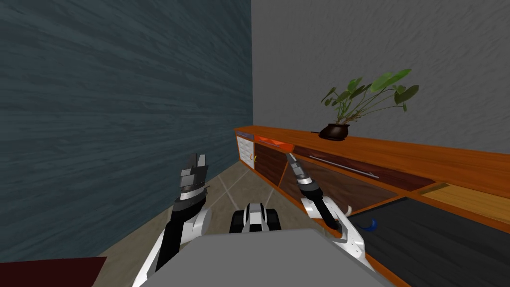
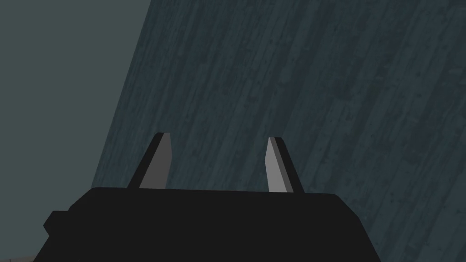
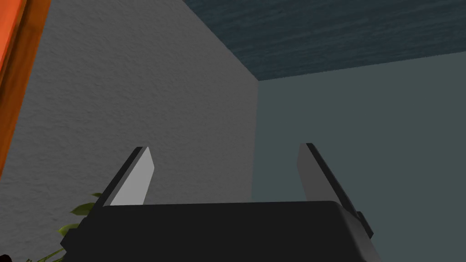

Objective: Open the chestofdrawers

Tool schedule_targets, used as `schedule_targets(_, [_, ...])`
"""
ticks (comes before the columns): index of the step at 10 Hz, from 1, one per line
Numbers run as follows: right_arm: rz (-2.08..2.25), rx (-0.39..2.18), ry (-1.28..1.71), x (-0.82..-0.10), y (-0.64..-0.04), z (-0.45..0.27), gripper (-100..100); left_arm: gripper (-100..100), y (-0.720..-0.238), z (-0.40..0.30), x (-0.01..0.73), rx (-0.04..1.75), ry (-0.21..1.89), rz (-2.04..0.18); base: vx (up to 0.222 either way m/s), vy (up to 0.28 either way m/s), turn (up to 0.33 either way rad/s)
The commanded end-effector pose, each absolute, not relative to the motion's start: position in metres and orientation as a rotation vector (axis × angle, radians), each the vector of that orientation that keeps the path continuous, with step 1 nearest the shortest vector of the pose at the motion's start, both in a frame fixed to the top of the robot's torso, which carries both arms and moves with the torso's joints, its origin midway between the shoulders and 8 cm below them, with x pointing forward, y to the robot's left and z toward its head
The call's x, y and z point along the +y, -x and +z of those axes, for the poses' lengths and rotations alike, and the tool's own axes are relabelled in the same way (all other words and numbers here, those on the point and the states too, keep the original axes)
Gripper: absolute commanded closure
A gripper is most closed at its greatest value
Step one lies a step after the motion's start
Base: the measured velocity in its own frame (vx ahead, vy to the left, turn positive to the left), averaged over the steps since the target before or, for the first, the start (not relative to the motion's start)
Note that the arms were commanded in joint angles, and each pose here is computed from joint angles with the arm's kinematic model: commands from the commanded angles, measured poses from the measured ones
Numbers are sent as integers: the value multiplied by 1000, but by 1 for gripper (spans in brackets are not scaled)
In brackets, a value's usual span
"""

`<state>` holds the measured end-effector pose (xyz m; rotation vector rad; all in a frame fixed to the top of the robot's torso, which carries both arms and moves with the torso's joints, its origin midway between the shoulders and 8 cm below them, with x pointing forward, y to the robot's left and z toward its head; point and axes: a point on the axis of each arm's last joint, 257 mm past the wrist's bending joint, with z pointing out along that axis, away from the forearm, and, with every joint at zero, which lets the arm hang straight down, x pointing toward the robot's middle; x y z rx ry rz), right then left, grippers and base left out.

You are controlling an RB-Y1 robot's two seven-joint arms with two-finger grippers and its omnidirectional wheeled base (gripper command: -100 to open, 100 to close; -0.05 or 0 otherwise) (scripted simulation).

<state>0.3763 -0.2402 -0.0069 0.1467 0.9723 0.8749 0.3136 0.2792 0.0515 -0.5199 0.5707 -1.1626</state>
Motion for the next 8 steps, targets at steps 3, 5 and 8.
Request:
schedule_targets(3, [618, 1072, 7, -250, -396, -33, -100, 0, -314, 51, 279, 571, 520, -1163, 61, 49, -25])
schedule_targets(5, [498, 1113, 82, -257, -406, -46, -100, 0, -314, 51, 279, 571, 520, -1163, 70, 64, -26])
schedule_targets(8, [307, 1170, 205, -272, -421, -66, -100, 0, -314, 51, 279, 571, 520, -1163, 78, 61, -24])
